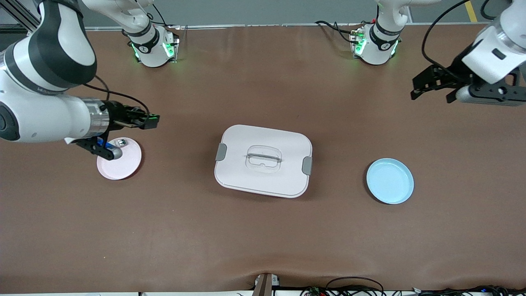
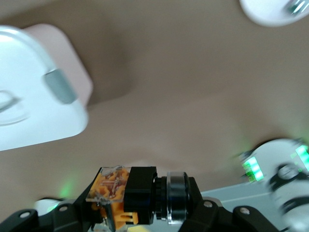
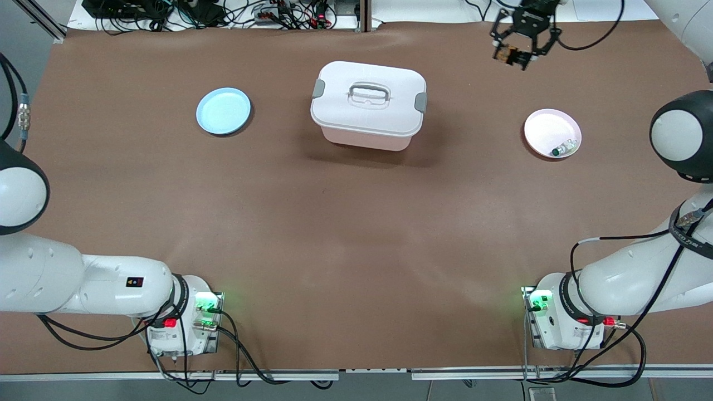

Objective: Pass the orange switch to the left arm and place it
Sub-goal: 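Lift the switch with the right gripper while the left gripper approaches, then close the left gripper on the switch held by the right gripper, then open the right gripper and carry the switch with the left gripper, then lower the switch onto the blue plate while the right gripper withdraws, then open the left gripper to release the switch on the blue plate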

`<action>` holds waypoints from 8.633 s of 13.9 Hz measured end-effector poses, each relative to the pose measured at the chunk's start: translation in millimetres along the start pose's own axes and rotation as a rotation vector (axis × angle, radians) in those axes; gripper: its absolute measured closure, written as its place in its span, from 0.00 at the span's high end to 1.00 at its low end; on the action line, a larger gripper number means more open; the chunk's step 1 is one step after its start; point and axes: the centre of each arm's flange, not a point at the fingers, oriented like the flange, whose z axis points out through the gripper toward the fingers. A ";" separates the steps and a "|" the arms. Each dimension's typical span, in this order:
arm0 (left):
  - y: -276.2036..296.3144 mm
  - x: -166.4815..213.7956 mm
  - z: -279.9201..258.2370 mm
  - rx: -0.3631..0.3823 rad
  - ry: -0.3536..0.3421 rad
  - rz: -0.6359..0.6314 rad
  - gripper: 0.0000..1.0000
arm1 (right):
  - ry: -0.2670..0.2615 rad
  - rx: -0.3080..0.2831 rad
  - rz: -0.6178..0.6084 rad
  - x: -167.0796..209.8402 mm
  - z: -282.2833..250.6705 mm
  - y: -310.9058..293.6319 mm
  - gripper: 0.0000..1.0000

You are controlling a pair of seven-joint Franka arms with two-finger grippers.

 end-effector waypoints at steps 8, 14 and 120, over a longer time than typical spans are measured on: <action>69.3 -5.0 1.6 -0.192 0.019 0.085 1.00 | -0.071 0.232 0.294 -80.3 26.4 -112.9 0.73; 128.3 -7.2 8.9 -0.270 0.072 0.154 0.90 | -0.071 0.401 0.462 -135.3 52.8 -182.9 0.73; -135.0 65.9 433.9 0.227 -0.093 1.707 0.57 | 0.602 -0.192 -0.443 -13.5 -128.0 174.7 1.00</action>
